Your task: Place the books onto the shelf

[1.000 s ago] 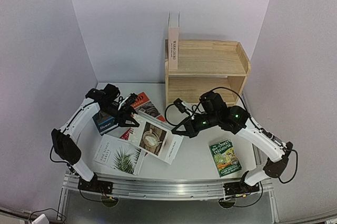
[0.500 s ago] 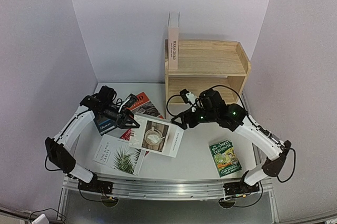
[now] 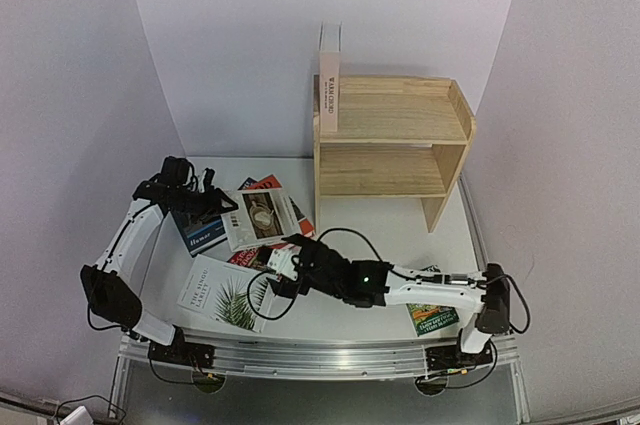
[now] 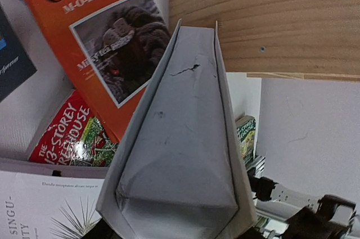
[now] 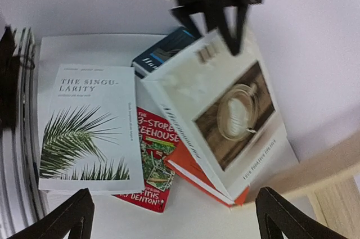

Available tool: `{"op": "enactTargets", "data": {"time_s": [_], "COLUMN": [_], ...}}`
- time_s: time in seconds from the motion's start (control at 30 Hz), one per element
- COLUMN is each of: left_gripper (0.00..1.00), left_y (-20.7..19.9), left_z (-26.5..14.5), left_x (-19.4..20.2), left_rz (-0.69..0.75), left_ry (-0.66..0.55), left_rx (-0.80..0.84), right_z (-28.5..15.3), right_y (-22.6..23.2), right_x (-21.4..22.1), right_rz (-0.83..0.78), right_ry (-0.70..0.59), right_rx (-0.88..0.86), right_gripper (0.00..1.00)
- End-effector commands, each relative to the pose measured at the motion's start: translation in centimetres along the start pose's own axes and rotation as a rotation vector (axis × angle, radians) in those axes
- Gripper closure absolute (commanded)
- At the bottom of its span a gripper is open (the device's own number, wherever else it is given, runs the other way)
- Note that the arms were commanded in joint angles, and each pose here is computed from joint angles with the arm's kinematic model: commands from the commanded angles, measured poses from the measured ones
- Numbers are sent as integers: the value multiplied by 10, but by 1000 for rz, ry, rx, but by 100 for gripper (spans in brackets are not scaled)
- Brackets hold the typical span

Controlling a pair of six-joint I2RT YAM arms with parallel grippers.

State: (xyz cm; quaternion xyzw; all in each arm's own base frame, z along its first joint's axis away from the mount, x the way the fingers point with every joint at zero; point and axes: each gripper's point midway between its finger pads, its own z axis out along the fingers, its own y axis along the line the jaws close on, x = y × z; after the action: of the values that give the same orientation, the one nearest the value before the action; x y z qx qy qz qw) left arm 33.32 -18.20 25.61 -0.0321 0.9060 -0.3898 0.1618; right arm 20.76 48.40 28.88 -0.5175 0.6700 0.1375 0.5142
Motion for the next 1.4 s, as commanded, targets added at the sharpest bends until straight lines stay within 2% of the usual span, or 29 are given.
{"op": "enactTargets", "data": {"time_s": [0.0,0.13,0.23,0.33,0.43,0.8,0.87,0.9,0.97,1.03,1.1,1.13,1.17,1.23,1.37], "left_gripper": [88,87,87,87,87,87,87,84,70,36,12,5,1,0,0], "left_y": [-10,-12,-14,-15,-16,-24,-24,-25,-30,-41,-55,-65,-75,-94,-120], "left_z": [-13,-11,-9,-9,-11,-9,-9,-10,-11,-17,-28,-37,-47,-72,-131], "left_x": [-8,-9,-9,-9,-10,-12,-13,-13,-15,-20,-28,-33,-38,-47,-64], "left_rz": [-149,-178,-193,-200,-203,-211,-212,-210,-199,-160,-100,-50,10,161,415], "left_ry": [-40,-34,-22,-21,-22,-3,-3,-5,-7,-24,-66,-99,-140,-248,-547], "left_rx": [-13,-4,16,26,38,96,102,110,139,178,207,223,233,231,165], "right_z": [34,71,94,114,120,130,127,123,114,101,82,74,67,48,19], "right_y": [11,5,-9,-16,-29,-55,-59,-62,-69,-75,-83,-84,-85,-88,-92], "right_x": [-25,-22,-24,-15,-8,5,6,3,-2,-8,-18,-21,-24,-35,-38], "right_rz": [-296,-367,-351,-330,-312,-254,-241,-225,-177,-114,-49,-19,19,123,261], "right_ry": [-237,-243,-251,-218,-214,-224,-219,-225,-238,-259,-275,-273,-272,-275,-196], "right_rx": [133,269,399,458,548,642,655,662,678,686,695,683,659,582,482], "right_gripper": [2,2,2,2,3,29,40,50,67,84,98,99,100,100,100]}}
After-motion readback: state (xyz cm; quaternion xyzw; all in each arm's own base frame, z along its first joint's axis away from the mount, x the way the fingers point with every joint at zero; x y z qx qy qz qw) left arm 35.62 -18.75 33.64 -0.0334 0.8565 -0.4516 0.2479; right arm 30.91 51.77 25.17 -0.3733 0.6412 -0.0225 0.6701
